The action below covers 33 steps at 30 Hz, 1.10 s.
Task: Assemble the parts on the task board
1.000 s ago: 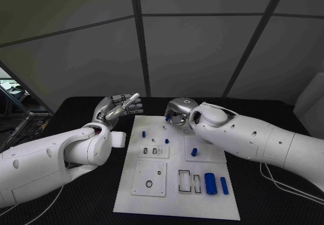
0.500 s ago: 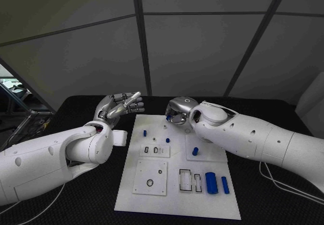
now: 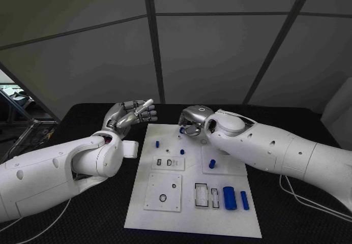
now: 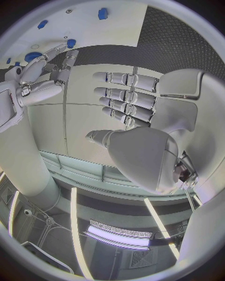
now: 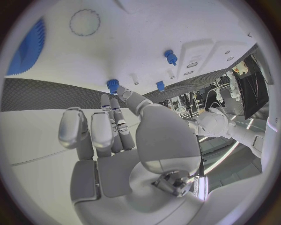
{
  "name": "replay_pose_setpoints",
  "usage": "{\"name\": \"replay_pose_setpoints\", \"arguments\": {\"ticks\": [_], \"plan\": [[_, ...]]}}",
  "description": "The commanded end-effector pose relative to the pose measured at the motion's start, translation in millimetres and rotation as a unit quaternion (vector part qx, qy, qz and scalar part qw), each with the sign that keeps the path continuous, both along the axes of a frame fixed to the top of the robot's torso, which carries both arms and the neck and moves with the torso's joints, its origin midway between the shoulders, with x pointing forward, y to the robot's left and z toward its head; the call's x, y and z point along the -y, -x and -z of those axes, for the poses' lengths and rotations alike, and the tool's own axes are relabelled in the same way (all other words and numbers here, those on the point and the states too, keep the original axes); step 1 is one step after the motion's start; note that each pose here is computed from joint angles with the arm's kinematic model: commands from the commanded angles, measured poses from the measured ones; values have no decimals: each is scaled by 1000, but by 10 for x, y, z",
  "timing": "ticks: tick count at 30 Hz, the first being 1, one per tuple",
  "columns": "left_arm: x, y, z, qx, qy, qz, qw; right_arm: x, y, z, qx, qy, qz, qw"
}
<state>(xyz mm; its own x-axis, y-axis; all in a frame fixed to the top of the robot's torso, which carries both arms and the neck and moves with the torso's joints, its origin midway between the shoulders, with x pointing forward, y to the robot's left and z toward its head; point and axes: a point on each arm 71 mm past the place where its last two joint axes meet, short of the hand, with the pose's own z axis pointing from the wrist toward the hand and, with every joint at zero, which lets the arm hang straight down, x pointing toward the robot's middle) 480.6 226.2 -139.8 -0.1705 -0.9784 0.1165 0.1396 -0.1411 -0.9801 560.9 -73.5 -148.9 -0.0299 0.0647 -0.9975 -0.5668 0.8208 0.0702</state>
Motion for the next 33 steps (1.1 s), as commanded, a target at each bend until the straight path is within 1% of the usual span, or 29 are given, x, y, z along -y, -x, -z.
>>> {"name": "replay_pose_setpoints", "arguments": {"ticks": [1,8,13,16,19,22,27,30,33], "plan": [[15,-1,-15,2,2,9,1000,-1,-8,-11,1,6,4,1000],[-5,-4,-14,1,1,7,1000,24,13,-42,14,-6,4,1000],[-18,-5,-12,1,1,6,1000,131,86,-87,26,-20,1,999],[-32,-7,-11,1,1,5,1000,291,148,-123,26,-38,4,999],[-42,-10,-9,1,1,6,1000,539,212,-195,13,-70,22,997],[-42,-16,-7,1,2,8,1000,769,274,-245,-8,-98,46,994],[-34,-27,0,0,2,10,1000,1061,324,-255,-43,-116,83,989],[-24,-32,2,0,3,11,1000,1197,322,-241,-59,-117,102,986],[-19,-35,4,0,3,12,1000,1274,301,-220,-69,-114,116,984]]}}
